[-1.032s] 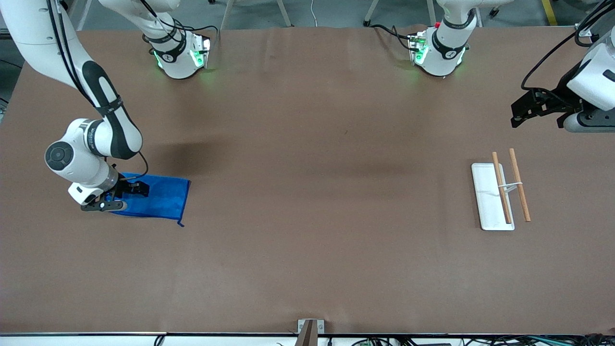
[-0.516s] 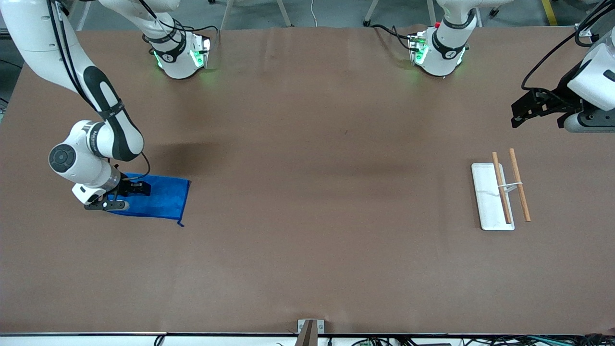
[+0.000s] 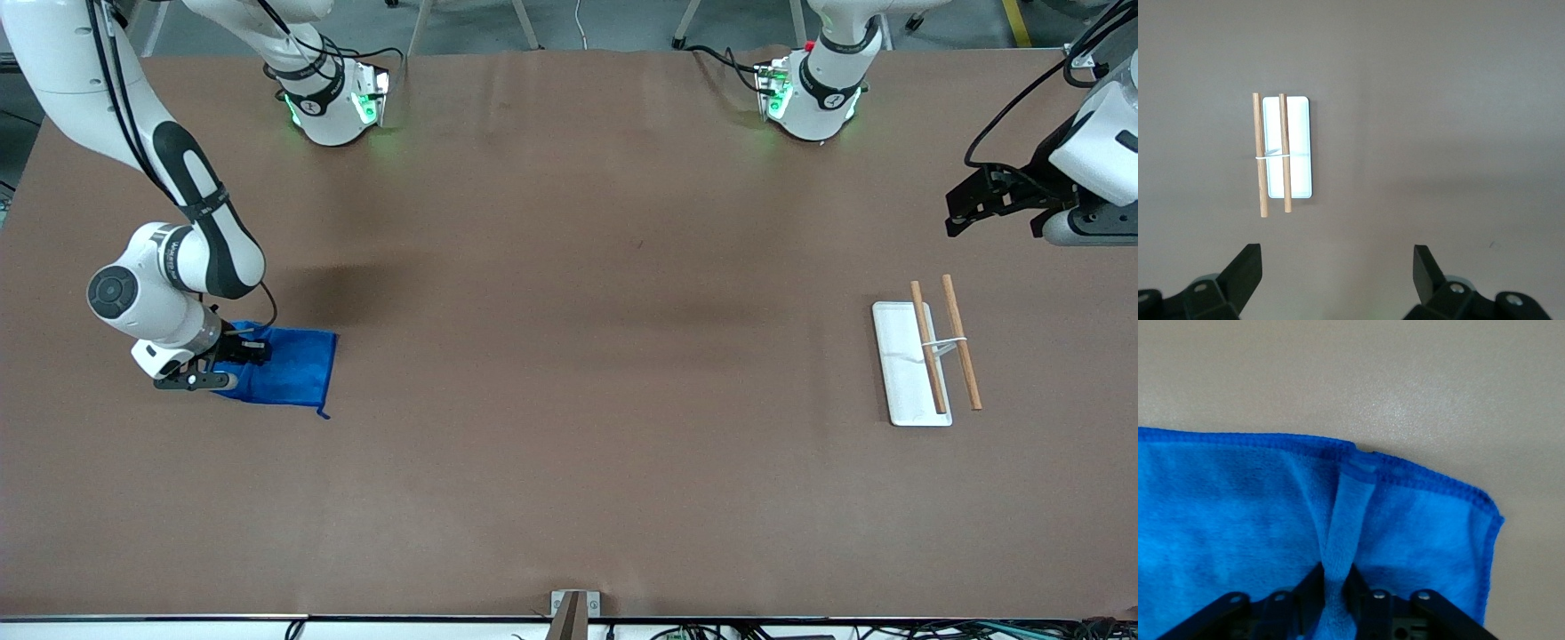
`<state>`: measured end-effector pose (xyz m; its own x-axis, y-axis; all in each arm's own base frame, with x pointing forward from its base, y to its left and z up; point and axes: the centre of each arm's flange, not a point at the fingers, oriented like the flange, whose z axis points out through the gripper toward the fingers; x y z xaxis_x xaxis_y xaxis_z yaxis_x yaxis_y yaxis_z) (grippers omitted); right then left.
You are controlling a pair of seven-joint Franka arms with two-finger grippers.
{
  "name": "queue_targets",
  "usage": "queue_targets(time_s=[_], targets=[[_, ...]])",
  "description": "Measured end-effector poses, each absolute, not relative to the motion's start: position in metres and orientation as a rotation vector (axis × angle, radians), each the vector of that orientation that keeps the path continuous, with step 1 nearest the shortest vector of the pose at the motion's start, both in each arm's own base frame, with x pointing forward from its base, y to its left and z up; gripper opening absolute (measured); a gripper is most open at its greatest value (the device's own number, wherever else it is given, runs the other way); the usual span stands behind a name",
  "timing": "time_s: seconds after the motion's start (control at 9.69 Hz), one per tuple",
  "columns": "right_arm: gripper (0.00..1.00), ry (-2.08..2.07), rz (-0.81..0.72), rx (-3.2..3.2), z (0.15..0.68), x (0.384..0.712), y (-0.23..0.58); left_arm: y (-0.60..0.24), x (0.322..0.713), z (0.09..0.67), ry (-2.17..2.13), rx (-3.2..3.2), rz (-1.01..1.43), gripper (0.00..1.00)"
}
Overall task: Right arm passes towel to left arm to hang
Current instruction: 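Lift the blue towel with the right gripper toward the table middle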
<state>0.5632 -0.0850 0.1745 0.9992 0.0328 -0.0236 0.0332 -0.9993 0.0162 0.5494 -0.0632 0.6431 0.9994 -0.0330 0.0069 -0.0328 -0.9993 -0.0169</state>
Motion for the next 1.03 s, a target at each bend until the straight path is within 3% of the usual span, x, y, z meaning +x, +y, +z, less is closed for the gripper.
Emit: queue_targets(time_s=[0.21, 0.41, 0.72, 1.03], targets=[[0.14, 0.070, -0.173, 3.140, 0.198, 0.578, -0.078, -0.063, 0.550, 0.642, 0.052, -3.124, -0.007, 1.00], [0.14, 0.106, -0.252, 3.155, 0.276, 0.609, -0.065, -0.063, 0.551, 0.640, 0.051, -3.124, -0.003, 1.00], [0.14, 0.193, -0.327, 3.171, 0.366, 0.631, -0.004, -0.063, 0.554, 0.635, 0.051, -3.126, 0.001, 1.00], [0.14, 0.252, -0.351, 3.452, 0.380, 0.627, 0.104, -0.062, 0.557, 0.635, 0.050, -3.127, -0.018, 1.00]])
